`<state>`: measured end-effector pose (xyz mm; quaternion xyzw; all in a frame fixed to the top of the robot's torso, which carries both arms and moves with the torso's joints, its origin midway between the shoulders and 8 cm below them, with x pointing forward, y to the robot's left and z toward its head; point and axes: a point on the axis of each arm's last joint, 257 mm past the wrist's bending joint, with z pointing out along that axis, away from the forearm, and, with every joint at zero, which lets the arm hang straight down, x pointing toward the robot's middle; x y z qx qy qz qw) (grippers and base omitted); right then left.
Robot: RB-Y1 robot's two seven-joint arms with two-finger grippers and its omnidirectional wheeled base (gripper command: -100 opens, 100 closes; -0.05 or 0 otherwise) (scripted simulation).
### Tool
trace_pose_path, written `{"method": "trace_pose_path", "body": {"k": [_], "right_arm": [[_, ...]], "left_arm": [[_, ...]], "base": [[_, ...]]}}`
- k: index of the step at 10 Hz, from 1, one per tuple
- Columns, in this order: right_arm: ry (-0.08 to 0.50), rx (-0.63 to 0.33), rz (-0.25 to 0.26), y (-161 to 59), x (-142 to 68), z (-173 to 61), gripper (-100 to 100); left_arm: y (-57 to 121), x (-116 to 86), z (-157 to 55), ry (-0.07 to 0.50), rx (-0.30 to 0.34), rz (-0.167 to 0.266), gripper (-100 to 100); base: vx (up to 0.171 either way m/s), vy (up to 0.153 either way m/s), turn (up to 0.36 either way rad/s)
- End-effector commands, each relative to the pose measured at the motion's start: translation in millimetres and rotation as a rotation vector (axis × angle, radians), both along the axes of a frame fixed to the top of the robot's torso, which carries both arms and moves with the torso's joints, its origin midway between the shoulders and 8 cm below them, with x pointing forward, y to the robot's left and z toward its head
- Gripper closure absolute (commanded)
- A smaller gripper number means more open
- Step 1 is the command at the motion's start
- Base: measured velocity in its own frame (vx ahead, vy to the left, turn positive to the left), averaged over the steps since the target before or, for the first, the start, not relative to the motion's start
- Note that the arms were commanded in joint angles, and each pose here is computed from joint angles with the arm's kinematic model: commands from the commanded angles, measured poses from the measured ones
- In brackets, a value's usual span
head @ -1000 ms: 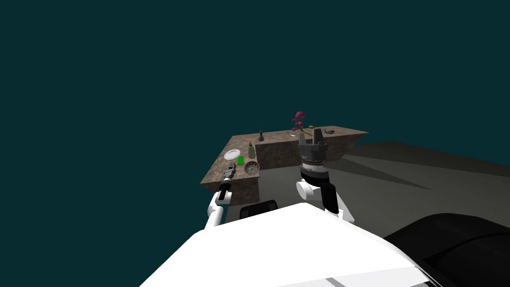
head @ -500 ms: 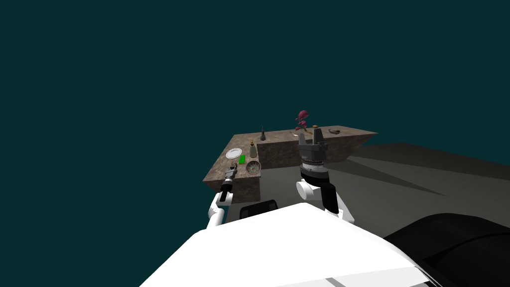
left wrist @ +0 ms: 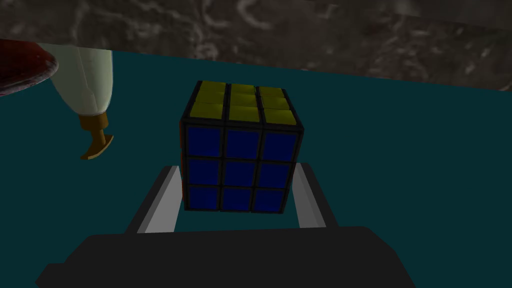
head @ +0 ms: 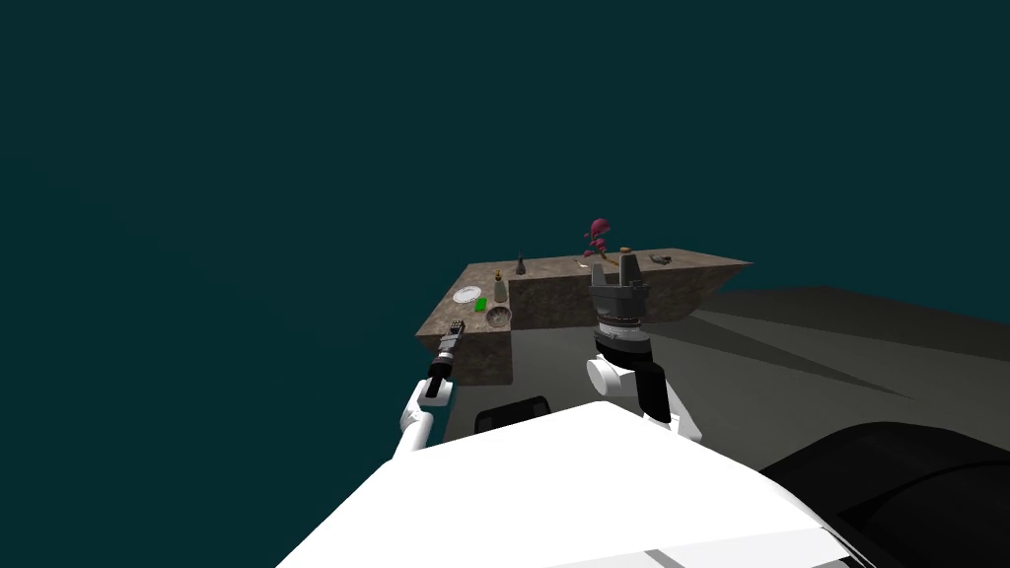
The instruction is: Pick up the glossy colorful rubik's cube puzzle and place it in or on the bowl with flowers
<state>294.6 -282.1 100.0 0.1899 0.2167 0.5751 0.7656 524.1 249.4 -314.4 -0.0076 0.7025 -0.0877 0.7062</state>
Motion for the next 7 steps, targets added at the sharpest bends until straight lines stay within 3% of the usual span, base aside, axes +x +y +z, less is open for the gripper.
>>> {"method": "trace_pose_path", "body": {"k": [1,3,7], "right_arm": [[0.000,0.000,0.000,0,0,0,0],[0.000,0.000,0.000,0,0,0,0],[0.000,0.000,0.000,0,0,0,0]], "left_arm": [[4.1,13,23,-0.029,0.016,-0.010,100],[1.7,24,44,-0.055,0.016,-0.019,100],[-14.4,54,103,-0.124,-0.006,-0.046,100]], "base": [[-0.161,-0.022,0.207],[-0.120,-0.008,0.163],[-0.080,-0.022,0.177]]}}
